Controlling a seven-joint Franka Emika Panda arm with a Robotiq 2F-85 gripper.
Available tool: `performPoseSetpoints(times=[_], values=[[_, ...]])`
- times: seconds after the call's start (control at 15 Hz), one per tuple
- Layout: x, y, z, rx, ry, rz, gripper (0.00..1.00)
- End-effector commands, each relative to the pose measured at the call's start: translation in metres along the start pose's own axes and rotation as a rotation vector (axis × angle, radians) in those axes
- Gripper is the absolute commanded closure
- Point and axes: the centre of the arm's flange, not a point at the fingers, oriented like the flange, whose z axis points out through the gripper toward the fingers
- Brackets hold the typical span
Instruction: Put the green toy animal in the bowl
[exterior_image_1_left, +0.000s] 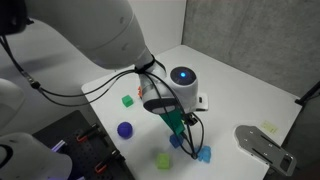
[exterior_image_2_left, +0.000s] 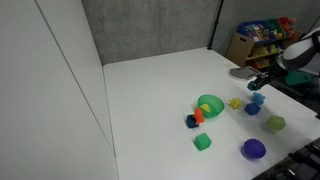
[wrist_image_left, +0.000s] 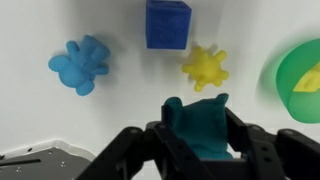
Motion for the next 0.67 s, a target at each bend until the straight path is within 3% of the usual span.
performPoseSetpoints(times=[0.0,0.27,0.6], values=[[0.015,-0.051,-0.021,0.003,-0.014,-0.01,0.73],[0.025,-0.115,-0.014,0.043,-0.054,-0.044,0.73],[0.023,-0.176,0.024,0.074,-0.118,-0.077,0.73]])
